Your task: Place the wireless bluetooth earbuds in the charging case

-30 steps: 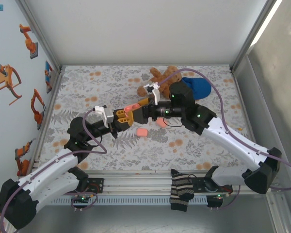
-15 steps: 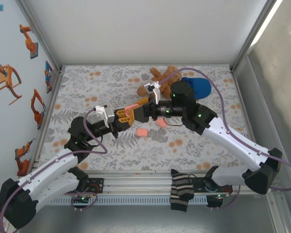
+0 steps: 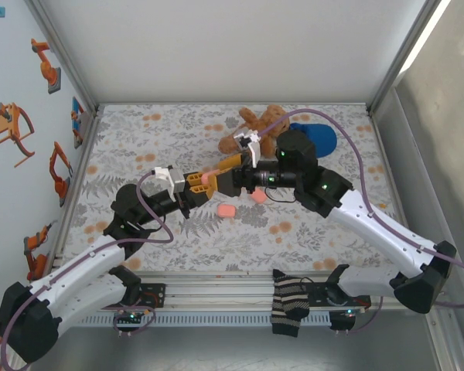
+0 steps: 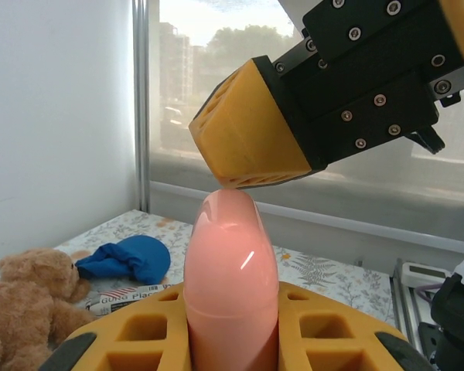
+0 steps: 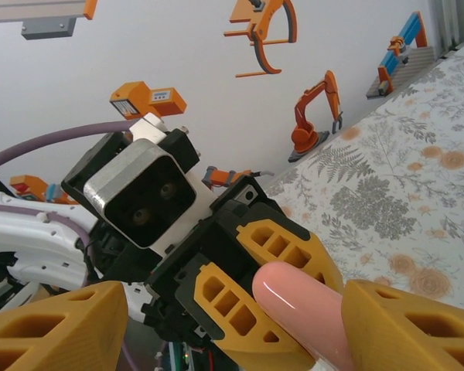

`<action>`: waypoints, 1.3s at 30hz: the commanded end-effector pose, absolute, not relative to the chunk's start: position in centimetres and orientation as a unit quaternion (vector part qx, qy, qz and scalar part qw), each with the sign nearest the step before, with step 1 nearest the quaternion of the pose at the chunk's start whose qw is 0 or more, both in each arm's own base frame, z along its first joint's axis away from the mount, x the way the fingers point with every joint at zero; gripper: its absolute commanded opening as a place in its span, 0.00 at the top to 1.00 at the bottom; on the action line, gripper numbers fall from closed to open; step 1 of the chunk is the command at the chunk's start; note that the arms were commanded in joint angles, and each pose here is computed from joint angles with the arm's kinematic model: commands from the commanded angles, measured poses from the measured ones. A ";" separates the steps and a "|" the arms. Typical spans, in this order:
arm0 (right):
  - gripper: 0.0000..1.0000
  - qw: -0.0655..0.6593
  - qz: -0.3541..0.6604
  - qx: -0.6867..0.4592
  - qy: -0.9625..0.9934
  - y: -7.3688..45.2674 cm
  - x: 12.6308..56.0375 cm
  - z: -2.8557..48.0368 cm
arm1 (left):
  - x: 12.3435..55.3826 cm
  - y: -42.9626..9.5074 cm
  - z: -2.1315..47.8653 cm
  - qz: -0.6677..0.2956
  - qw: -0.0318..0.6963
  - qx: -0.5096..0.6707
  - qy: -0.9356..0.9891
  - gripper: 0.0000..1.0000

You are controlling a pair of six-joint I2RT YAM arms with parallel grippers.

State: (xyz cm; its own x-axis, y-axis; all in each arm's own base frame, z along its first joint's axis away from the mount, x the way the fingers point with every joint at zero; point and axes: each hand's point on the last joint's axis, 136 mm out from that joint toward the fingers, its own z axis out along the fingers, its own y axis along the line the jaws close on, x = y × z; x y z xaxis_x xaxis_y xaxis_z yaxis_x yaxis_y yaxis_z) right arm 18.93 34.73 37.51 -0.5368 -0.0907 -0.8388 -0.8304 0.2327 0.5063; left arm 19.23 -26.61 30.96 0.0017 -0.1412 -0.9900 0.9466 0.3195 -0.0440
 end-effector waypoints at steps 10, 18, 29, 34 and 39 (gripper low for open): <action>0.27 0.463 0.447 -0.288 0.709 30.9 20.7 39.5 | 19.2 -26.0 31.4 -0.439 0.612 0.364 0.548 1.00; 0.26 0.496 0.407 -0.253 0.725 29.2 22.0 39.1 | 21.3 -25.1 29.2 -0.394 0.584 0.327 0.630 1.00; 0.26 0.503 0.359 -0.223 0.754 27.3 23.0 37.7 | 26.6 -23.3 24.4 -0.354 0.476 0.215 0.776 1.00; 0.26 0.505 0.338 -0.211 0.766 26.5 23.3 37.0 | 29.0 -22.3 22.5 -0.374 0.422 0.148 0.813 1.00; 0.26 0.503 0.328 -0.207 0.772 26.1 23.3 36.4 | 30.3 -22.8 21.0 -0.379 0.370 0.134 0.837 0.99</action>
